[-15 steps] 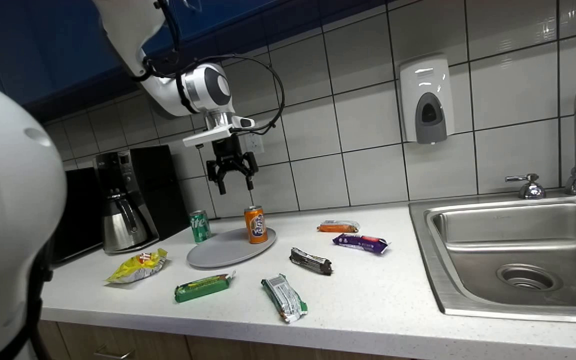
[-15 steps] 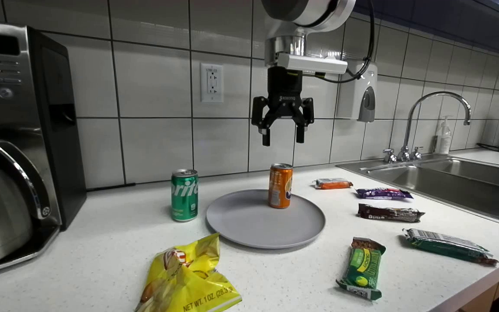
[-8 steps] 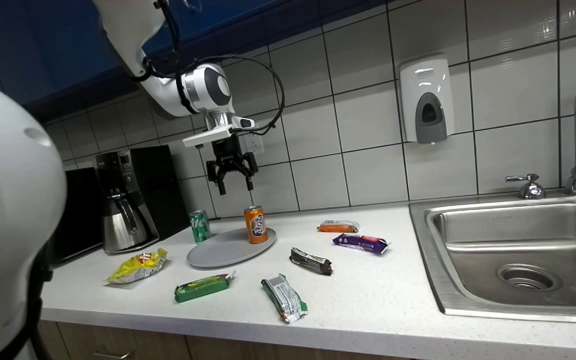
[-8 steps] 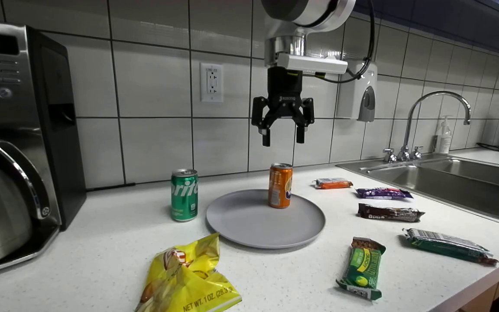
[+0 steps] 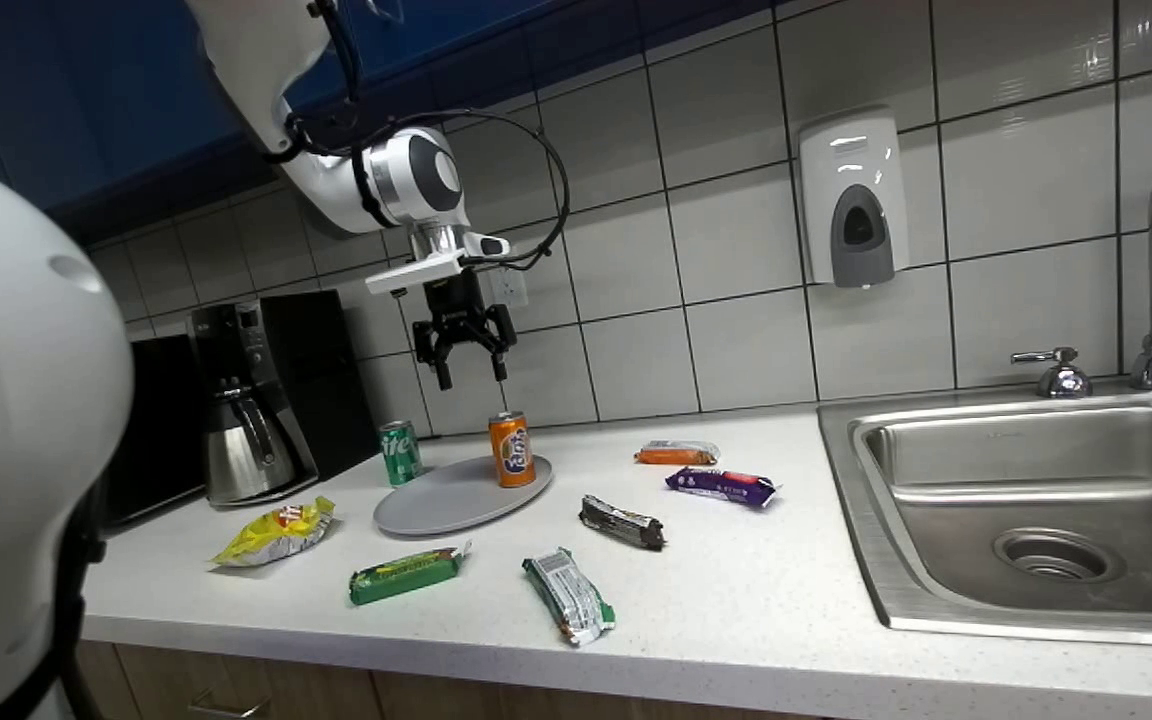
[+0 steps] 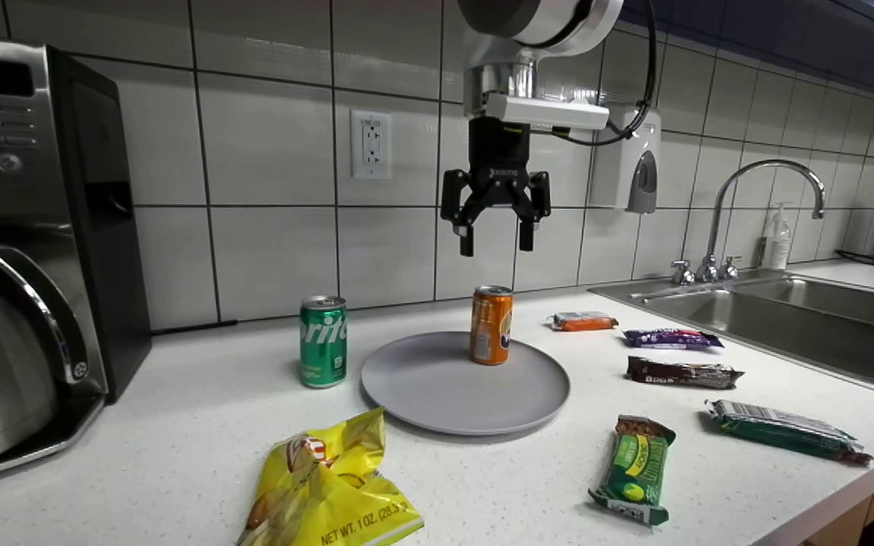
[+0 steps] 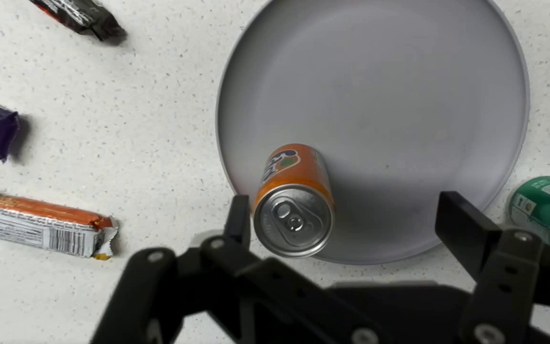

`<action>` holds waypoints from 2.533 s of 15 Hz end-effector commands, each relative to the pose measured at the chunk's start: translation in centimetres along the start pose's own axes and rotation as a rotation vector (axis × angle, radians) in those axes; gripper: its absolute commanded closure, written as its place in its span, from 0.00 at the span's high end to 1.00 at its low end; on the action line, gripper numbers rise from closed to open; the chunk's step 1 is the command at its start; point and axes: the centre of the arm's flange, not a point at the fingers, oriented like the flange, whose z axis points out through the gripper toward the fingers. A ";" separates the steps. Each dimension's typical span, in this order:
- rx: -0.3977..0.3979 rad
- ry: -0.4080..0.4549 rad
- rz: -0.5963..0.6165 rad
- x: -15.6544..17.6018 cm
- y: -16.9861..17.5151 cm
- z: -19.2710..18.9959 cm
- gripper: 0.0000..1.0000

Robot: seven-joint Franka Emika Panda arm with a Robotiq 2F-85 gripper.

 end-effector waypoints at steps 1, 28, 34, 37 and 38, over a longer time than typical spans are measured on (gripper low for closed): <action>0.000 0.000 0.000 0.0 0.0 0.0 1.00; 0.025 -0.031 -0.082 2.2 3.5 2.6 1.00; 0.023 -0.039 -0.091 3.4 3.6 4.1 1.00; 0.023 -0.039 -0.089 4.1 3.7 4.9 1.00; 0.024 -0.037 -0.089 4.3 3.7 5.1 1.00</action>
